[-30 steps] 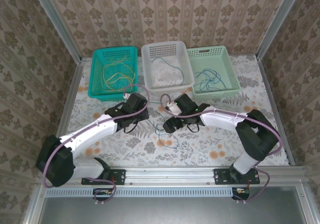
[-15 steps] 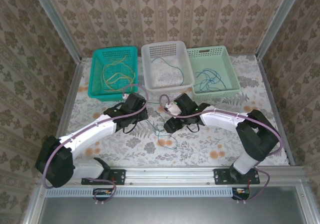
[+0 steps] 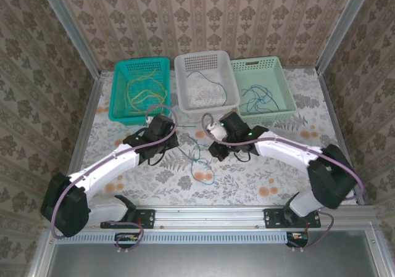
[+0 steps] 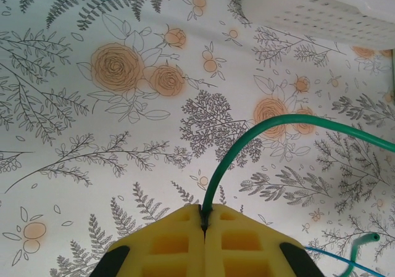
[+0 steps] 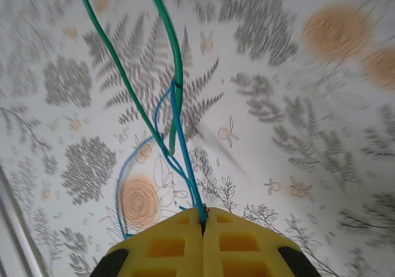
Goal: Untangle the cables
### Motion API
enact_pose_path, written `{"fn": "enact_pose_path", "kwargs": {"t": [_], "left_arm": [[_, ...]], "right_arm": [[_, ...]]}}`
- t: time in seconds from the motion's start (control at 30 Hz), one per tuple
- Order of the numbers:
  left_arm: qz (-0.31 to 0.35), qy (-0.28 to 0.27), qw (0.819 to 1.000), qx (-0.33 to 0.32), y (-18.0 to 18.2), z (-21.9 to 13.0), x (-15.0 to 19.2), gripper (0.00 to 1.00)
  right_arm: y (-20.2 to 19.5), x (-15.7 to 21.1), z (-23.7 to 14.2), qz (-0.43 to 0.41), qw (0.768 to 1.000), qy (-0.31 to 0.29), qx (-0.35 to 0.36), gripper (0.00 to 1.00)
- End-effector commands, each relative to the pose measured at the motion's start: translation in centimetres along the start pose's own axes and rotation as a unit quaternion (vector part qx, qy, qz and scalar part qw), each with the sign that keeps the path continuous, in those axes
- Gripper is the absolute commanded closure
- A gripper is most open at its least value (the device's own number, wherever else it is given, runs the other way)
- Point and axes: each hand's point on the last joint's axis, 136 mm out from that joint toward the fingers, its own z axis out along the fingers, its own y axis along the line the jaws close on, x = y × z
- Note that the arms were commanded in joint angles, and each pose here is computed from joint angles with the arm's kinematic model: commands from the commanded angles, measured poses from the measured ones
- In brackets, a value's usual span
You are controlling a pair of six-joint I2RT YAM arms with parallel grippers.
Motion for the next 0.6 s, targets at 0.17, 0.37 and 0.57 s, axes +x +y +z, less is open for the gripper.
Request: {"fn": "enact_pose_path", "kwargs": {"t": [0.17,0.37,0.57], "left_arm": [[-0.002,0.006,1.000,-0.018,2.3,-1.0,0.2,1.00],[-0.015,-0.001,0.999,-0.031,4.2,-1.8,-0.1,1.00],[-0.033,-0.008,0.998,-0.046,6.3,-2.7,-0.3,1.00]], "right_arm": [[-5.1,-3.4,-12.2,0.089,0.982,-0.140,0.090,1.00],[-7.3,-4.5,-21.1,0.132,0.952,-0.230,0.152,1.00],[-8.8,-2.5,-23.6,0.163,0.944,-0.206,0.200,1.00]]}}
